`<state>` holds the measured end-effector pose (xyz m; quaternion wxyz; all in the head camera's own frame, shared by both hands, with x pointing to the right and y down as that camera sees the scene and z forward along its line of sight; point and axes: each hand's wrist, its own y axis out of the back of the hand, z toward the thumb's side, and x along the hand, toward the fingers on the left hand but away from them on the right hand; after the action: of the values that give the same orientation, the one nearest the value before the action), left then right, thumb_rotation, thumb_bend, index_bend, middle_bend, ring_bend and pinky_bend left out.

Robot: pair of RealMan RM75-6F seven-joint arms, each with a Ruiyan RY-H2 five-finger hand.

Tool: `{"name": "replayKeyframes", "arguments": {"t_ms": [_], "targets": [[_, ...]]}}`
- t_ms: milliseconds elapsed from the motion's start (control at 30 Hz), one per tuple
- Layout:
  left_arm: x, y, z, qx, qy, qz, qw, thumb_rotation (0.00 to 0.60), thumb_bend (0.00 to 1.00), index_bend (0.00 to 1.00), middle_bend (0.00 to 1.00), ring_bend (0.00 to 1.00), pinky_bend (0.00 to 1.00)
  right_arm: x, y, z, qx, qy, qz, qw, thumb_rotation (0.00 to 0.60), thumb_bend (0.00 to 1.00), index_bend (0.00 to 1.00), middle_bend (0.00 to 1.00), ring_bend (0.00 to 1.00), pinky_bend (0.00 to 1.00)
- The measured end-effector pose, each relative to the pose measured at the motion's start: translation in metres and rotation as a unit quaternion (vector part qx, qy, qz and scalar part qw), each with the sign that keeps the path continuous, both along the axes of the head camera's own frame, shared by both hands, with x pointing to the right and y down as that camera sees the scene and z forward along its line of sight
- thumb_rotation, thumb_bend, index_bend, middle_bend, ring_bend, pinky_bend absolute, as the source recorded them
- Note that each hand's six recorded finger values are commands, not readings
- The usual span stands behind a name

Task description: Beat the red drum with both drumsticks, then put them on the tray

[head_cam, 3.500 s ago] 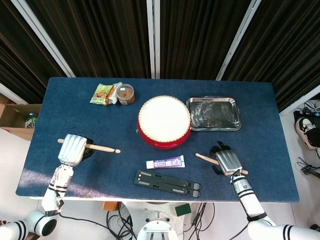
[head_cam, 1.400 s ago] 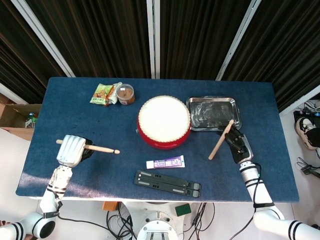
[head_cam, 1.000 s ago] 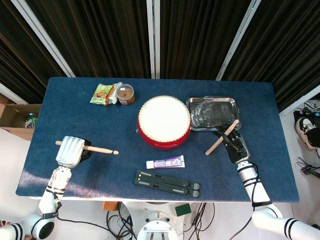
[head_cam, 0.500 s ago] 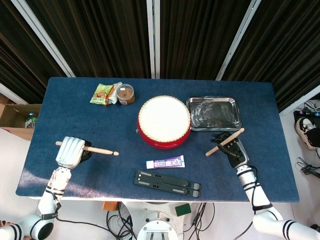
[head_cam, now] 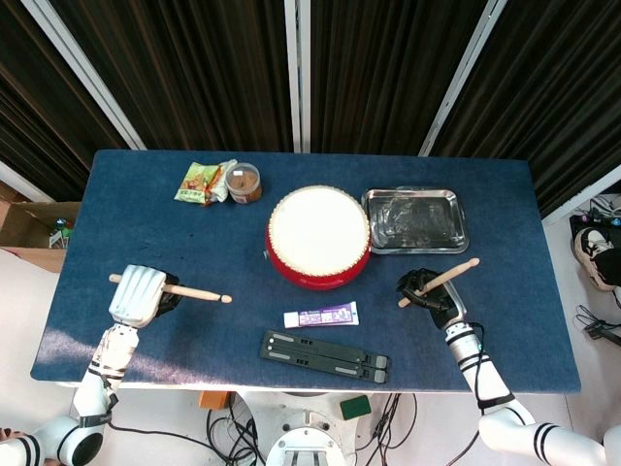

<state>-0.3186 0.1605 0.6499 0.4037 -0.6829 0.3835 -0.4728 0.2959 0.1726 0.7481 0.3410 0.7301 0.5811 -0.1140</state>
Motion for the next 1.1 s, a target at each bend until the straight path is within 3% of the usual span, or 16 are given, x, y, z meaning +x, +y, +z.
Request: {"name": "replayKeyframes", "arguments": {"t_ms": [267,567,767,933,1100], "targets": [[-0.001,0.002,0.001,-0.004,0.002,-0.001,1.0000,0.600,0.38,1.00,1.00,1.00,1.00,-0.015,0.004,0.005,0.006,0.015,-0.029,0.9995,0.600,0.05,0.90,0.70,0.50,0.57],[-0.002,0.004,0.003,-0.009,0.007,-0.002,0.9999,0.600,0.38,1.00,1.00,1.00,1.00,-0.029,0.010,0.013,0.010,0.041,-0.060,0.9973,0.600,0.21,1.00,0.82,0.66,0.73],[-0.003,0.004,0.003,-0.008,0.008,-0.001,0.9999,0.600,0.38,1.00,1.00,1.00,1.00,-0.043,0.012,0.014,0.027,0.062,-0.090,0.9937,0.600,0.45,1.00,0.95,0.84,0.83],[-0.002,0.003,0.001,-0.005,0.008,0.003,0.9999,0.600,0.38,1.00,1.00,1.00,1.00,-0.051,0.008,0.011,0.058,0.094,-0.123,0.9862,0.600,0.76,1.00,1.00,0.94,0.92],[-0.001,0.001,0.001,-0.005,-0.003,0.020,0.9998,0.600,0.38,1.00,1.00,1.00,1.00,-0.053,0.002,0.005,0.101,0.160,-0.179,0.9656,0.600,0.91,1.00,1.00,1.00,1.00]]}}
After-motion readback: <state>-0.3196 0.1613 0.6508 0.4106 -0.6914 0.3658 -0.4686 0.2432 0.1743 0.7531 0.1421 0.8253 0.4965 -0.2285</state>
